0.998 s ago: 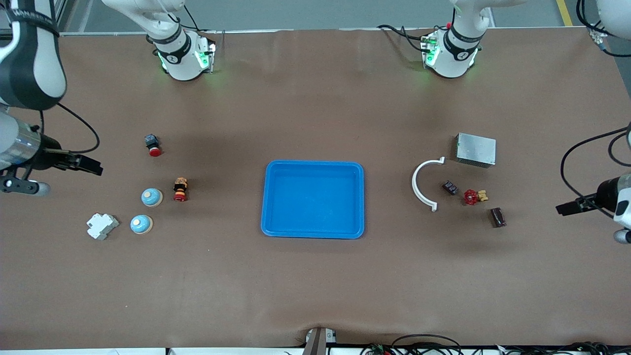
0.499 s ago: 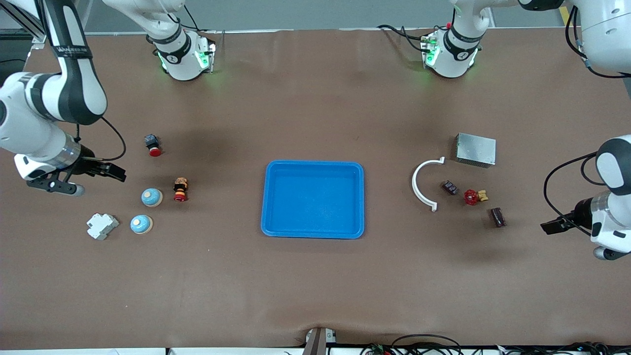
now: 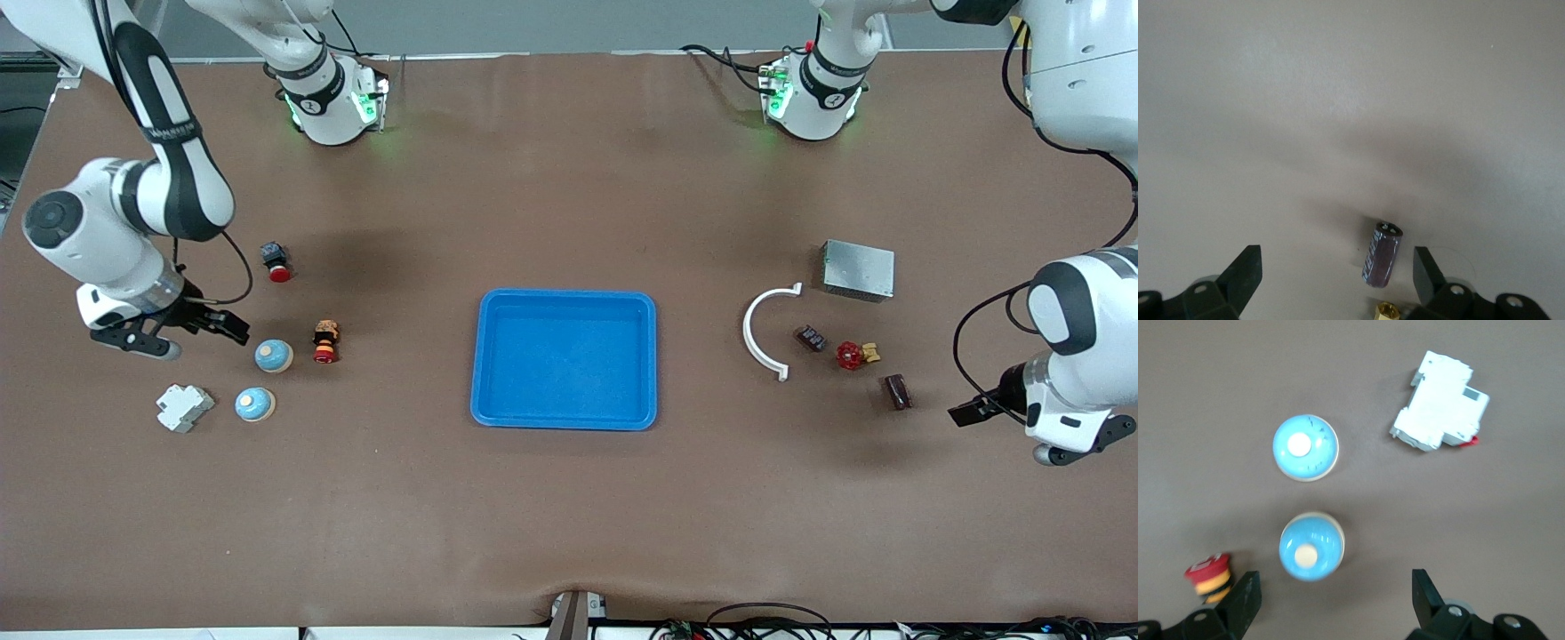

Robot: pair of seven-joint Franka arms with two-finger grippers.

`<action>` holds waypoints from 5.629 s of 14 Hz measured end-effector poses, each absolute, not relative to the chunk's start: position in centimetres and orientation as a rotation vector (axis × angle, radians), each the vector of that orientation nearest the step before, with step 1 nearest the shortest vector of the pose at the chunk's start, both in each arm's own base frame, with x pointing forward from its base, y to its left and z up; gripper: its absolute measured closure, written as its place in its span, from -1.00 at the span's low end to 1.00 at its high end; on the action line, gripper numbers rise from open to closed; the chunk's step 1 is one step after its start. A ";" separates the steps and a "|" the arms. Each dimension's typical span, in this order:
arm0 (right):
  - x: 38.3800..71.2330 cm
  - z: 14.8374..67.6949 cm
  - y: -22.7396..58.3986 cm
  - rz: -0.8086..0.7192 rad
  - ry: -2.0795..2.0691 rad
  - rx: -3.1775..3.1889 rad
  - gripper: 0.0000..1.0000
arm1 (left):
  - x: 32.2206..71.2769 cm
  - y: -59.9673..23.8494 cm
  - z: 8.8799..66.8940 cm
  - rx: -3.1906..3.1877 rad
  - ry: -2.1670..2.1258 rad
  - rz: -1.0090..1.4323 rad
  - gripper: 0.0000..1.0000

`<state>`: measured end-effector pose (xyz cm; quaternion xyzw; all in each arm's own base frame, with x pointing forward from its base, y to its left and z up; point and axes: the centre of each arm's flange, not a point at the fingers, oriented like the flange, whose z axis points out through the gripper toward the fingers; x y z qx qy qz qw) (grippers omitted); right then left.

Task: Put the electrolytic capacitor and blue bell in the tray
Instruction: 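Reach the right gripper to a blue bell while the left gripper reaches a capacitor, then grasp the blue bell with the right gripper while the left gripper grasps the capacitor, then carry the bell and the capacitor over the blue tray with both grippers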

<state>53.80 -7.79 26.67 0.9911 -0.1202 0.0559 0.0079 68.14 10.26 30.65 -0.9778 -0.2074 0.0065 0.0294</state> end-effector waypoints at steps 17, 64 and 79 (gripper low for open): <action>54.7 17.2 -4.5 0.179 -0.507 3.103 -1.00 | 65.7 4.0 26.7 -2.999 -0.812 0.139 -1.00; 51.7 32.7 35.1 -0.012 -1.382 2.911 -0.32 | 68.6 -3.8 32.7 -2.920 -0.855 0.196 0.39; 53.5 22.0 42.1 0.020 -1.577 2.755 -0.32 | 61.3 -36.8 35.9 -2.809 -1.532 0.113 0.39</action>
